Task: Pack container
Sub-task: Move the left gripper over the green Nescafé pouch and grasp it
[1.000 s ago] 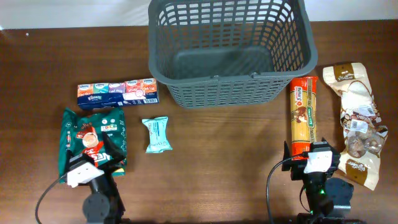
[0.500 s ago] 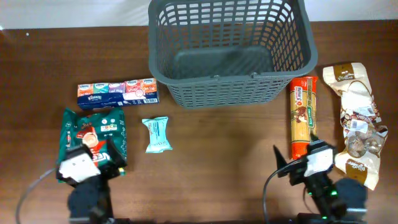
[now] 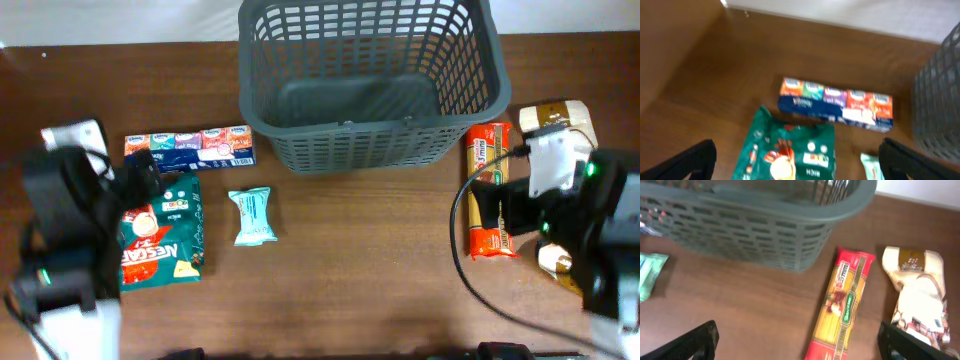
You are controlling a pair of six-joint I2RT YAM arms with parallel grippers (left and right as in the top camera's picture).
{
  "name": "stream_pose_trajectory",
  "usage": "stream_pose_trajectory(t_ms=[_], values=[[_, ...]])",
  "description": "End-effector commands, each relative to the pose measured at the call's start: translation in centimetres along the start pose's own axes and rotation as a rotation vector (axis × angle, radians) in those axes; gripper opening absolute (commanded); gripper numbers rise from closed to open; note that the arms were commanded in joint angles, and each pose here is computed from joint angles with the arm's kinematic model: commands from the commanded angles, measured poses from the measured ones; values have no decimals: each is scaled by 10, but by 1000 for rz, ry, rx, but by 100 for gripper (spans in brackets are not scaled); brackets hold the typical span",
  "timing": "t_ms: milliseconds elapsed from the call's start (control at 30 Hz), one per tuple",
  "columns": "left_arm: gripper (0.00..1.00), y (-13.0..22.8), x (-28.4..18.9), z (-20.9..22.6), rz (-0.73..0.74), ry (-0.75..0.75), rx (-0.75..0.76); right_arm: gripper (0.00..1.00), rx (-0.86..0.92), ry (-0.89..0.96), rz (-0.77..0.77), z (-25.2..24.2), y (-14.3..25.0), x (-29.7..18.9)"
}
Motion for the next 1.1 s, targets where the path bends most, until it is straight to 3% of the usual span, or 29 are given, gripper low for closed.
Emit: stream_pose_trajectory(t_ms=[0, 433, 600, 767, 1000, 1067], values=[[99, -13, 13, -3, 29, 111, -1, 99, 2, 21, 7, -3, -16, -4], [99, 49, 21, -1, 355, 85, 6, 99, 331, 164, 161, -72, -5, 30], [99, 79, 4, 45, 530, -229, 34, 99, 376, 186, 209, -86, 2, 40], [99, 79, 11, 74, 517, -323, -43, 99, 386, 185, 246, -90, 6, 51], [99, 99, 62, 65, 556, 51, 20, 99, 400, 183, 292, -95, 11, 64], [99, 112, 75, 70, 612, 69, -2, 99, 402, 183, 301, -95, 12, 67]])
Point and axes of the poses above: each gripper's point midway between its finger pads, its own x axis out along the fingers, its own z axis along the line the jaws close on, y = z × x, the point moved 2 cm from there along -x, back along the fingers, and after that the axes turned 14 degrees about x, right-handed, at the moved point
